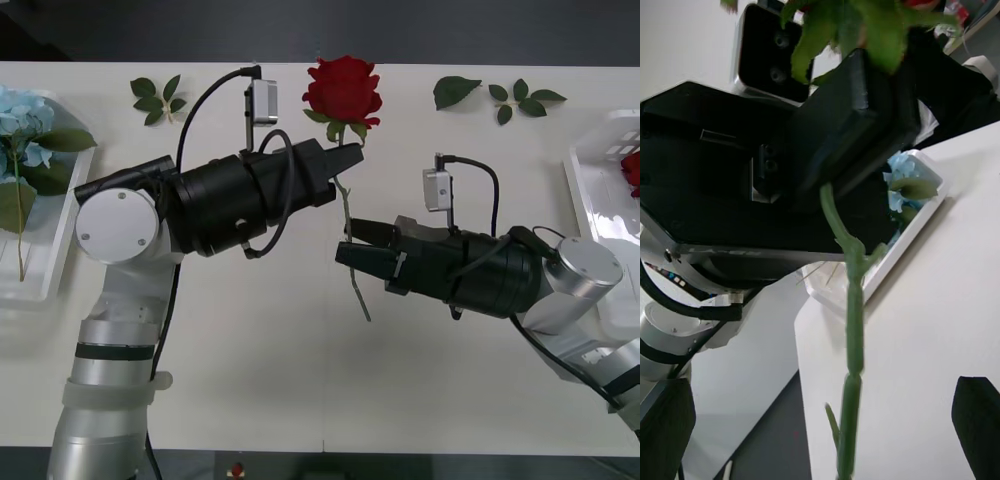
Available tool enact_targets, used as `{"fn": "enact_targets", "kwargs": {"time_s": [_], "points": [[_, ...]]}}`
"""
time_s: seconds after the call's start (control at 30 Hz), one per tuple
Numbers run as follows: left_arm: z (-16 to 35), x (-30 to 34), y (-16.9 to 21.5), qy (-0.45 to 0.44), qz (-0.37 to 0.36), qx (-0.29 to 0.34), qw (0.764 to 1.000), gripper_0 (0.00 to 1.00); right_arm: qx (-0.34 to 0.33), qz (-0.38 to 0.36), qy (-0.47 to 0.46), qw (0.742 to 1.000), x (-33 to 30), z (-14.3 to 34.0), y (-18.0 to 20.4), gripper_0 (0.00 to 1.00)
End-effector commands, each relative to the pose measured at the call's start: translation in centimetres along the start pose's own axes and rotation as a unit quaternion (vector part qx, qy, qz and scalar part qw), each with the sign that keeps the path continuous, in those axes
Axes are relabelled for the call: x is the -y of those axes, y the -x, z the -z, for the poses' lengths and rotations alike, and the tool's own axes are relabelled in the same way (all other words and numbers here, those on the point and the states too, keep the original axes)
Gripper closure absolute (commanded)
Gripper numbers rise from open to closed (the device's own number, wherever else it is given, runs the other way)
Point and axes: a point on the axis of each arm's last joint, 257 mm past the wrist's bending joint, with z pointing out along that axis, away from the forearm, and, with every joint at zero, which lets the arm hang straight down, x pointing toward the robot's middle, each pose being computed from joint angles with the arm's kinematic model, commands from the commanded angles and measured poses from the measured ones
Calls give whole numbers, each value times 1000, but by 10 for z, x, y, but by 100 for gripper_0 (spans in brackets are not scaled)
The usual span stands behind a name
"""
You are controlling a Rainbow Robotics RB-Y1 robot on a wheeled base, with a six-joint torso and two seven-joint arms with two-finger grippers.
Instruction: Put the red flowers into the right box and the blue flowers into the left box
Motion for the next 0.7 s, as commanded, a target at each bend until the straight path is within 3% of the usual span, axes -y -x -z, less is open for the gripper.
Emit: {"fn": "enact_targets", "kwargs": {"time_s": [0.03,0.53,0.6,0.7], "points": [[-5,2,2,8,-39,-4,999,100,-10,30,16,999,-14,-10,2,0],[-3,5,6,0,-33,2,999,100,-19,20,10,1000,-16,-48,-17,2],[-2,5,7,-1,-30,4,1000,100,-12,15,9,1000,-16,-52,-14,12],[-1,6,9,-2,-29,7,1000,100,-3,8,9,1000,-17,-56,-10,42]]}}
